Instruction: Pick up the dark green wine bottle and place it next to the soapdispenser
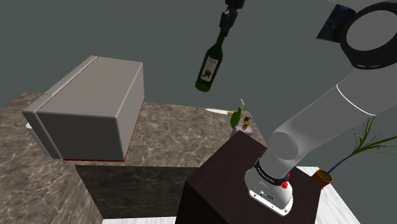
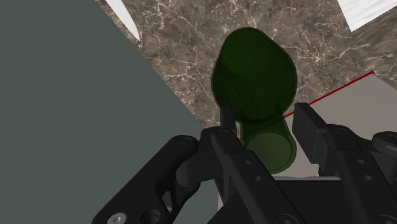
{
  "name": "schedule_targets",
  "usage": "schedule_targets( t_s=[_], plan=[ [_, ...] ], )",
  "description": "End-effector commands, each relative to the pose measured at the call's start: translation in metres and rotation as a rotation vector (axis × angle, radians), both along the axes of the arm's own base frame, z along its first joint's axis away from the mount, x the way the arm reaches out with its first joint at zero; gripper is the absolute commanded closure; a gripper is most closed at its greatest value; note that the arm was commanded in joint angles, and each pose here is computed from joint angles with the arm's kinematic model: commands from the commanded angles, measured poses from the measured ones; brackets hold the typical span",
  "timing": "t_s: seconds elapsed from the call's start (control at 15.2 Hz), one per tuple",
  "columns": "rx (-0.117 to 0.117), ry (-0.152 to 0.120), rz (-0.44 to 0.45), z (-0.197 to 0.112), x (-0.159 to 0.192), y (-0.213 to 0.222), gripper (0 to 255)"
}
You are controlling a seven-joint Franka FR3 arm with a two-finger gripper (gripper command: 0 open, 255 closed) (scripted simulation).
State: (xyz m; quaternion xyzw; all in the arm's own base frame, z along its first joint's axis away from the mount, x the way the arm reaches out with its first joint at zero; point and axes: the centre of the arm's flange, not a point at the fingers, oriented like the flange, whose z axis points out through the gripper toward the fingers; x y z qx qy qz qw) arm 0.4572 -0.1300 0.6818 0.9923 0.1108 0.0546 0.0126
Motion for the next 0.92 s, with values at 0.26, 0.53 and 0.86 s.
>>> schedule_targets(
  t_s=[0.26, 0.53, 0.86],
  plan=[
    [0.000, -0.001, 0.002, 0.002, -0.037, -0.074, 255],
    [0.000, -0.001, 0.002, 0.002, -0.060, -0.121, 255],
    [0.000, -0.001, 0.002, 0.002, -0.090, -0.180, 255]
  ],
)
